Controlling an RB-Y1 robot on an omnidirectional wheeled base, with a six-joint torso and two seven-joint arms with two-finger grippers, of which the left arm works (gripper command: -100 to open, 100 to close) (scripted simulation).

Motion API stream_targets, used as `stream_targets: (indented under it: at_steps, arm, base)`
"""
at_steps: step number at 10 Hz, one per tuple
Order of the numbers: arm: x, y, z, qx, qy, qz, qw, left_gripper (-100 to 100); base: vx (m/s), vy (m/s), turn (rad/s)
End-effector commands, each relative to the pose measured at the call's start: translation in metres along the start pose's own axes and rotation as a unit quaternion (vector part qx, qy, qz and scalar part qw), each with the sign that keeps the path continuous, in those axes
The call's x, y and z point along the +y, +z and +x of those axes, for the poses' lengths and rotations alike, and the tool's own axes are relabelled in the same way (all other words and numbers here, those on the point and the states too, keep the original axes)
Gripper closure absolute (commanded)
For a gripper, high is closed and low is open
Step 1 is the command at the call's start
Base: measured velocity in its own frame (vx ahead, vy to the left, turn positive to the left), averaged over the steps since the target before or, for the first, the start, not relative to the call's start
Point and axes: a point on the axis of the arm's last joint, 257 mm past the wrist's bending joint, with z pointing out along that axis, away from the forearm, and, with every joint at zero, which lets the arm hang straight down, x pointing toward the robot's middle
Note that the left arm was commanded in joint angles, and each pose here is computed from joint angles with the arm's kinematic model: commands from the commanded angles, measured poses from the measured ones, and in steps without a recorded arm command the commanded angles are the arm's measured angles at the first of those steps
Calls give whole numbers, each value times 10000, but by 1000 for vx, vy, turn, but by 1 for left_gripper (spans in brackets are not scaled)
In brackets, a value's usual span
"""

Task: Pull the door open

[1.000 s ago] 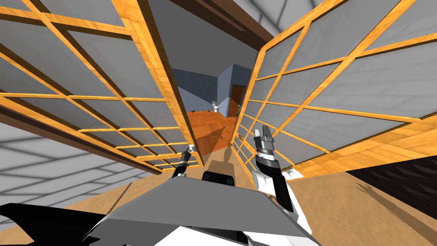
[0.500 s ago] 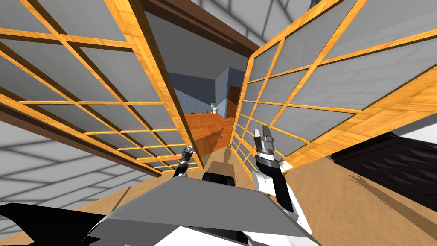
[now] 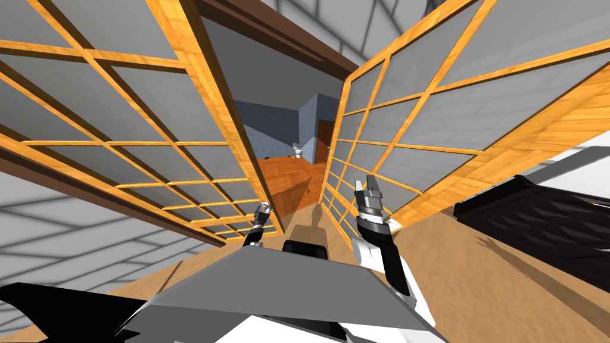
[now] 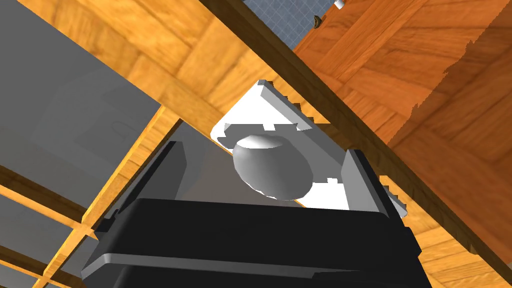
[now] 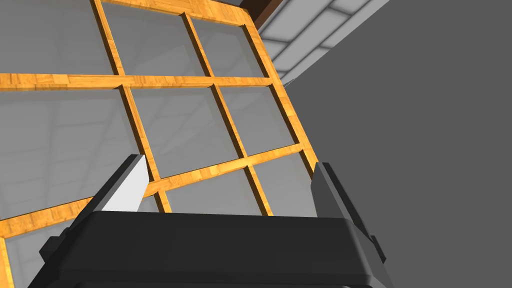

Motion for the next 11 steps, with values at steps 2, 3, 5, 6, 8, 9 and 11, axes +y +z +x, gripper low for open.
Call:
stream_targets:
  at_steps: [2, 3, 5, 6, 8, 9, 11]
  arm:
    - [22, -16, 18, -41, -546, 28, 9985, -100]
    - [22, -16, 18, -41, -637, 28, 9980, -100]
    - [33, -25, 27, -60, -922, 42, 9957, -100]
    - [44, -35, 35, -80, -1202, 56, 9927, -100]
    - [57, -45, 43, -101, -1494, 71, 9887, -100]
    - [69, -55, 51, -122, -1749, 85, 9845, -100]
    - [82, -65, 58, -143, -2057, 100, 9785, -100]
  base:
    - [-64, 5, -48]
    - [-56, 3, -23]
    - [-41, 6, -31]
    - [-51, 10, -35]
    - [-57, 6, -45]
    - [-52, 11, -33]
    - [-46, 10, -32]
